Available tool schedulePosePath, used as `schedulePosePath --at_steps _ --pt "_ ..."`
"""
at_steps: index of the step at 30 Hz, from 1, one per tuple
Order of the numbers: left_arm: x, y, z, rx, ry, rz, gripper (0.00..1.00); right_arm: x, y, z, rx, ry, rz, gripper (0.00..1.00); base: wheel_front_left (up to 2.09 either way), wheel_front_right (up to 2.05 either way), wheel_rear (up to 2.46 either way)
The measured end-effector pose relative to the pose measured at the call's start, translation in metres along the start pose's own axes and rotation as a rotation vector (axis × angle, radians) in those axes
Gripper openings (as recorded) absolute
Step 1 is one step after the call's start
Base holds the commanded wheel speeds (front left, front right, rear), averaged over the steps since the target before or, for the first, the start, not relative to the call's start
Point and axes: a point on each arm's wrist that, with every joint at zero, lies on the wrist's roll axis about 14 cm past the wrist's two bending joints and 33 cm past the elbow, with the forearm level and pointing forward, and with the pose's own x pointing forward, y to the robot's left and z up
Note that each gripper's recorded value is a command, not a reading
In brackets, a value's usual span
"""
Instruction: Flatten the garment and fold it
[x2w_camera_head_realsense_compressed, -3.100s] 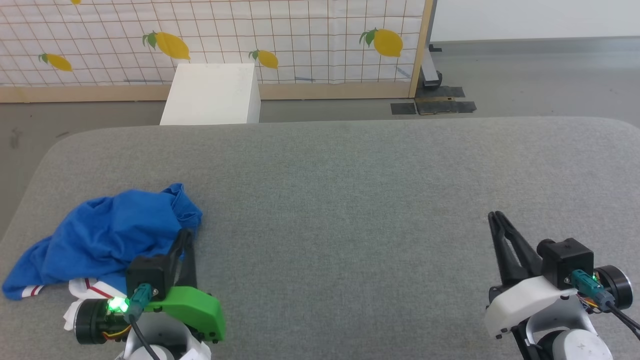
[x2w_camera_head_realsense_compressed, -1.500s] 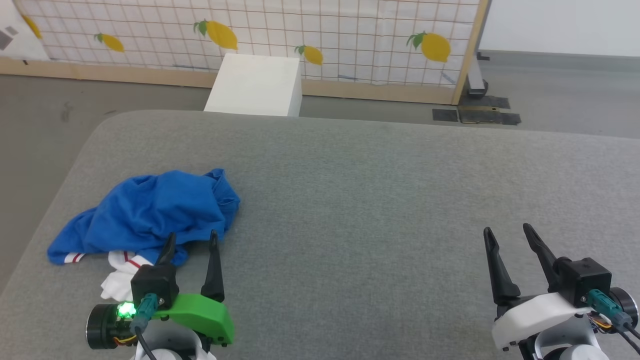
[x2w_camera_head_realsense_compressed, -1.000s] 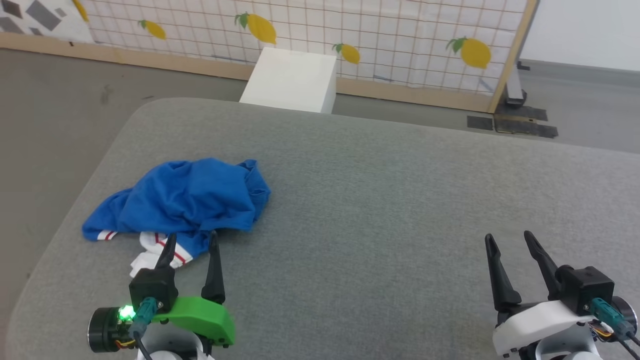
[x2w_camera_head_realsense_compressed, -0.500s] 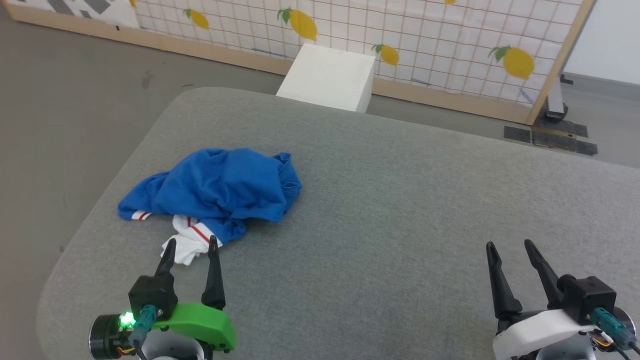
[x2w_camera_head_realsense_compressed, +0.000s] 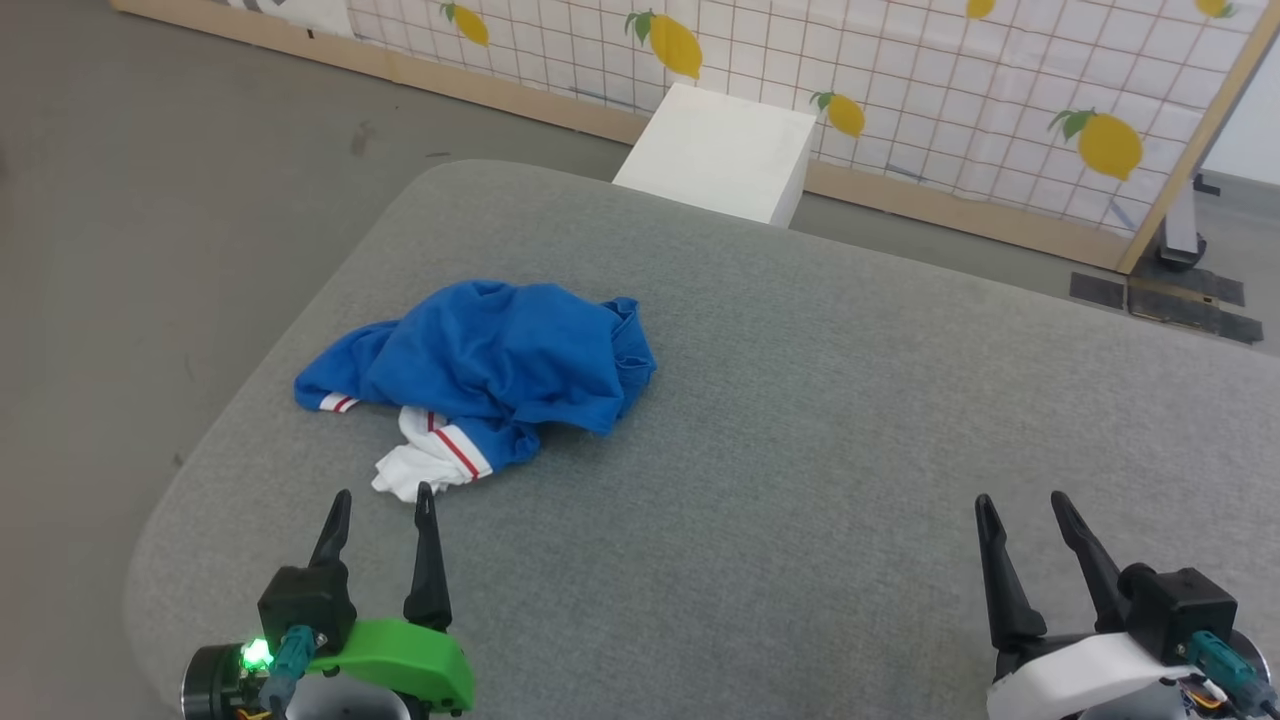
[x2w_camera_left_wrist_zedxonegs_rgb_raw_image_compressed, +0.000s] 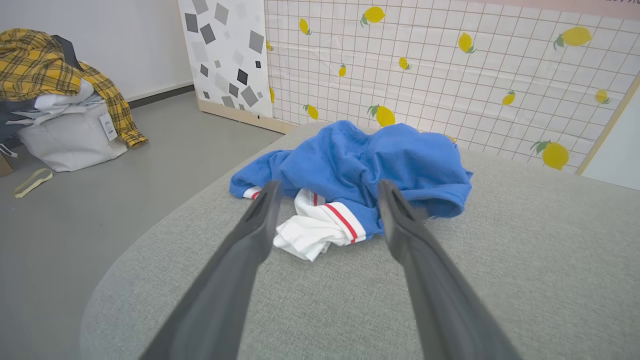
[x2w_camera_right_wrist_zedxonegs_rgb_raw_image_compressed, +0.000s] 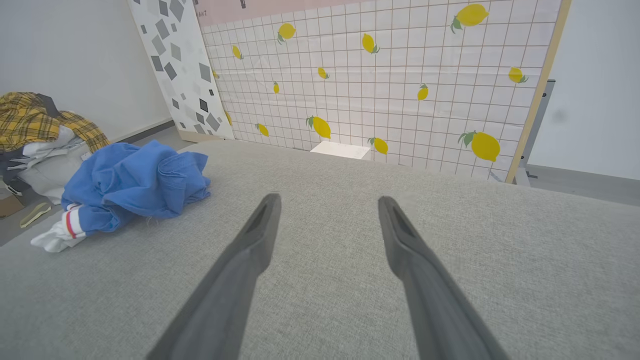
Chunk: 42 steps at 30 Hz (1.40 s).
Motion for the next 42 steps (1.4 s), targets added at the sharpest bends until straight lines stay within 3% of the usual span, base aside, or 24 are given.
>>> schedulePosePath --at_steps 19,29,36,42 --pt "-0.008 0.015 -0.014 -0.034 0.03 0.062 1.0 0.01 0.015 -0.013 0.029 0.013 0.049 1.0 0.0 0.0 0.0" --pt "0.075 0.001 0.018 -0.097 0.009 -0.019 1.0 0.014 0.012 -0.027 0.035 0.043 0.05 1.0 0.0 0.0 0.0" --pt "0.13 -0.012 -0.021 -0.182 0.352 -0.006 1.0 0.012 -0.005 -0.035 0.028 0.075 0.005 1.0 0.0 0.0 0.0" --pt "0.138 -0.023 -0.074 -0.17 0.668 0.03 1.0 0.004 -0.028 -0.038 0.025 0.088 -0.064 1.0 0.0 0.0 0.0"
